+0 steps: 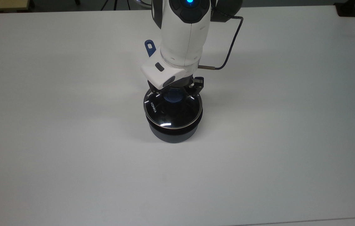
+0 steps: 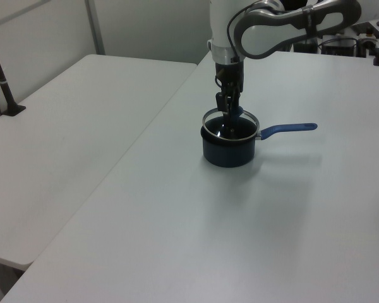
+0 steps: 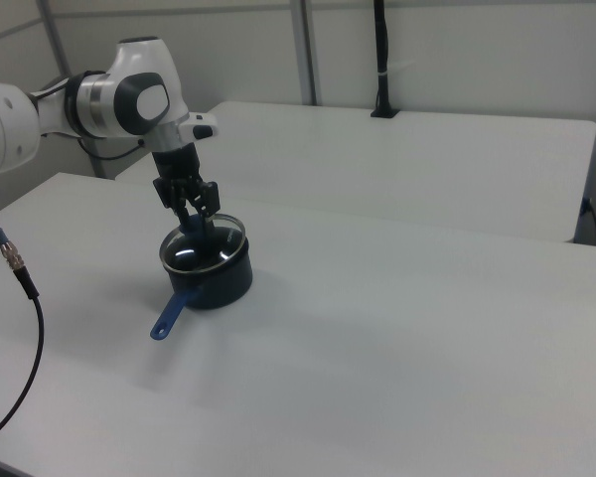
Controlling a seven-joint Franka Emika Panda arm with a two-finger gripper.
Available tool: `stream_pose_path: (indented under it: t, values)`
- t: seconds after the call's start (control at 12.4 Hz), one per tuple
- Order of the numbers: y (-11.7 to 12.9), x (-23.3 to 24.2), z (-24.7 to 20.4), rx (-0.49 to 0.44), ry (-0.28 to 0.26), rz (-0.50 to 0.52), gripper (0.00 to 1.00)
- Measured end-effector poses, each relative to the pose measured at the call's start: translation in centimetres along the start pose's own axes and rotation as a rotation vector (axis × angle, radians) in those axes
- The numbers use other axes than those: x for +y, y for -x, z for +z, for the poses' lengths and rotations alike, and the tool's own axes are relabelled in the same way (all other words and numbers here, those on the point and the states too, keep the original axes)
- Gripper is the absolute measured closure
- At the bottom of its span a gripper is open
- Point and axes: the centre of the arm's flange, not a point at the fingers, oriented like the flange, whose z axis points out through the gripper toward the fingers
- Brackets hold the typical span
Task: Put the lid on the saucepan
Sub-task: 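Lower the lid onto the saucepan rim and settle it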
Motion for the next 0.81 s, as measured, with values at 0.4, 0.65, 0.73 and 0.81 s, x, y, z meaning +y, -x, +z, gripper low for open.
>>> stream_pose_path:
  t: [0.4, 0.65, 0.73, 0.81]
  values:
    - [-0.29, -0.6, 0.73, -0.004, 0.003, -0.007, 0.4]
    - [-0.27, -0.85, 0.89, -0.007, 0.002, -0.011, 0.4]
    - [-0.27, -0.85, 0.91, -0.007, 0.002, -0.011, 0.4]
    - [-0.28, -0.87, 1.0, -0.008, 0.003, -0.011, 0.37]
